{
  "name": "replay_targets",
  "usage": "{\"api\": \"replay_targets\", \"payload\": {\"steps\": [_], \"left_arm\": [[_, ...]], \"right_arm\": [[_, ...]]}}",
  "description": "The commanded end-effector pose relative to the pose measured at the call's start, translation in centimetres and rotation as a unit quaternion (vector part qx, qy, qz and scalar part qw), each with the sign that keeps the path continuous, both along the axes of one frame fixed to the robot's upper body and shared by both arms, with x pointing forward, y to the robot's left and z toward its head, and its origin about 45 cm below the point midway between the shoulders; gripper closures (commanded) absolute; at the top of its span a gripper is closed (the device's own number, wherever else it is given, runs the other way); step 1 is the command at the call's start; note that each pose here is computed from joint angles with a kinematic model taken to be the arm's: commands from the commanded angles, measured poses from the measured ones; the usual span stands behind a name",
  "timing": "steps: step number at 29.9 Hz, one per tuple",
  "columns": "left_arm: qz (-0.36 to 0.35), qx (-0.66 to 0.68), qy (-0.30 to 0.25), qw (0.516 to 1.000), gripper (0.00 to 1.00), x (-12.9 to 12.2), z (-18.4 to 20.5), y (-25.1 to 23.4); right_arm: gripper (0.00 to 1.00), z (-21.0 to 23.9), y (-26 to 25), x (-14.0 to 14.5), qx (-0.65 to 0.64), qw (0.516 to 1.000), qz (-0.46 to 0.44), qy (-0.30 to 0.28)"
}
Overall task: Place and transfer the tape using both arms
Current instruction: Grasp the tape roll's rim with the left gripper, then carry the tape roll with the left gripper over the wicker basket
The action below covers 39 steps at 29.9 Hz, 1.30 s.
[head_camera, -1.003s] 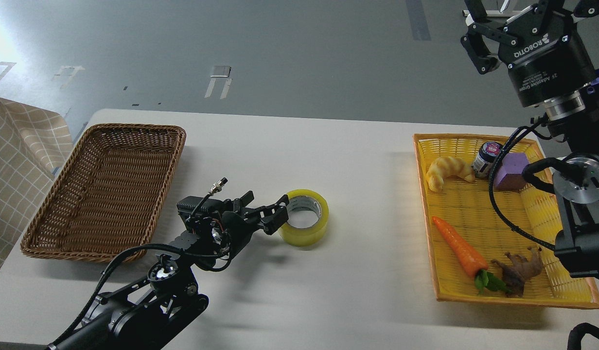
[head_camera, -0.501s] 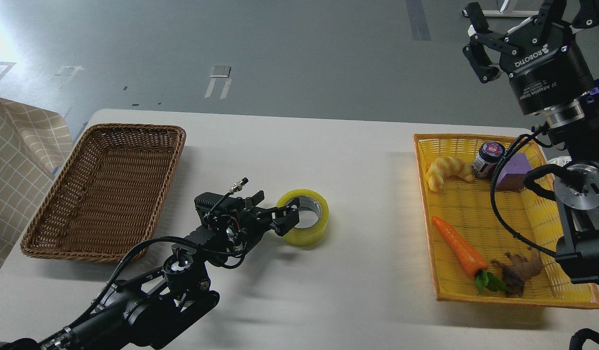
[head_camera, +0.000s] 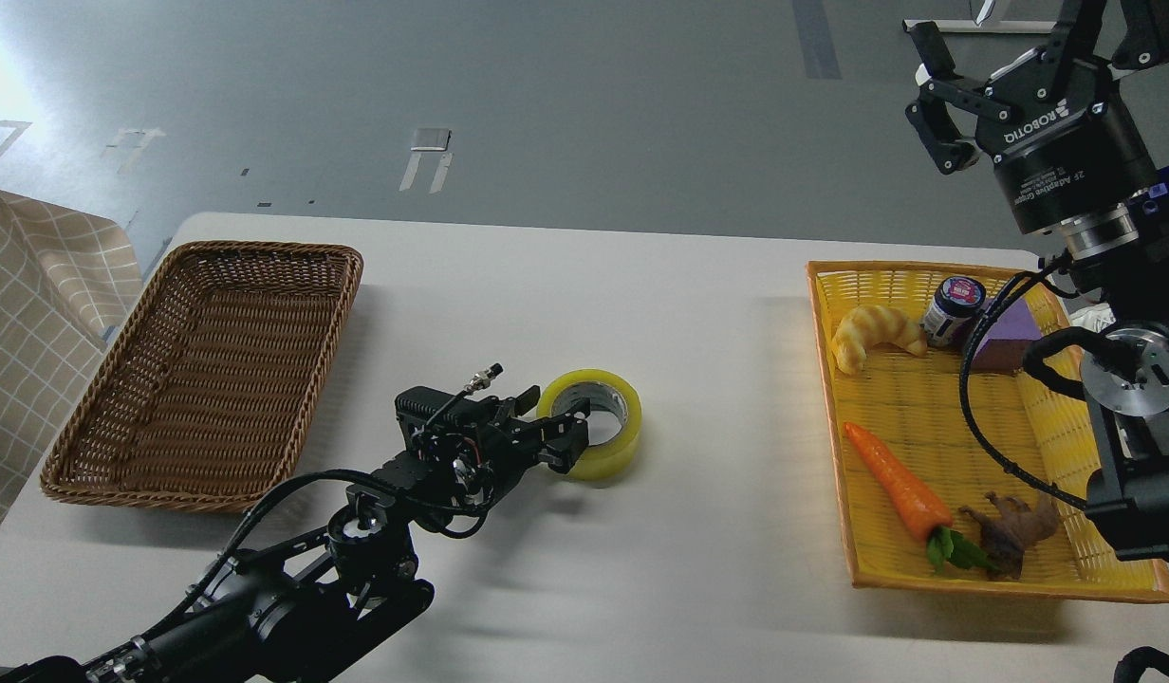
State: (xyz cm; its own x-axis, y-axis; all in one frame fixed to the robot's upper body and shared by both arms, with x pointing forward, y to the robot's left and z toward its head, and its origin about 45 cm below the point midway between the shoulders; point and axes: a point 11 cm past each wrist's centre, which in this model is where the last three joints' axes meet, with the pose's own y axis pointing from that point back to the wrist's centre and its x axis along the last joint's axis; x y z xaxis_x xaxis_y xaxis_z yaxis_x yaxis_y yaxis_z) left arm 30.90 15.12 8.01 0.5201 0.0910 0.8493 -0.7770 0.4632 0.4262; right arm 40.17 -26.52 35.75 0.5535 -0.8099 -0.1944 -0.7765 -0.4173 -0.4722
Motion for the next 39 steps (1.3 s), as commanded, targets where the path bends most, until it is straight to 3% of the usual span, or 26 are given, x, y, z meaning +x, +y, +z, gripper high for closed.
{"api": "replay_targets", "payload": {"steps": [1,7,20,34,39], "left_arm": [[0.003,0.002,0.002,1.0,0.76,-0.1,-0.2,0.1],[0.023,0.019,0.006,1.0,0.82,0.1,-0.5,1.0],[0.018,0.009,-0.005,1.0,0.83,0.5,0.4,0.3],[-0.007,0.015,-0.067,0.998,0.83,2.6,5.0,1.4],[-0.007,0.051,-0.1,0.994,0.82,4.2,7.2,4.5]], "right_arm": [[0.0,-0.1,-0.3,0.0,0.001,1.0,-0.004,0.001],[0.0,0.0,-0.3,0.0,0.002,1.0,-0.004,0.001],[0.0,-1.2,-0.6,-0.3,0.001,1.0,-0.009,0.014],[0.0,-1.9,-0.7,-0.4,0.003,1.0,-0.01,0.022],[0.0,-1.9,-0.6,-0.4,0.004,1.0,-0.01,0.022]]}}
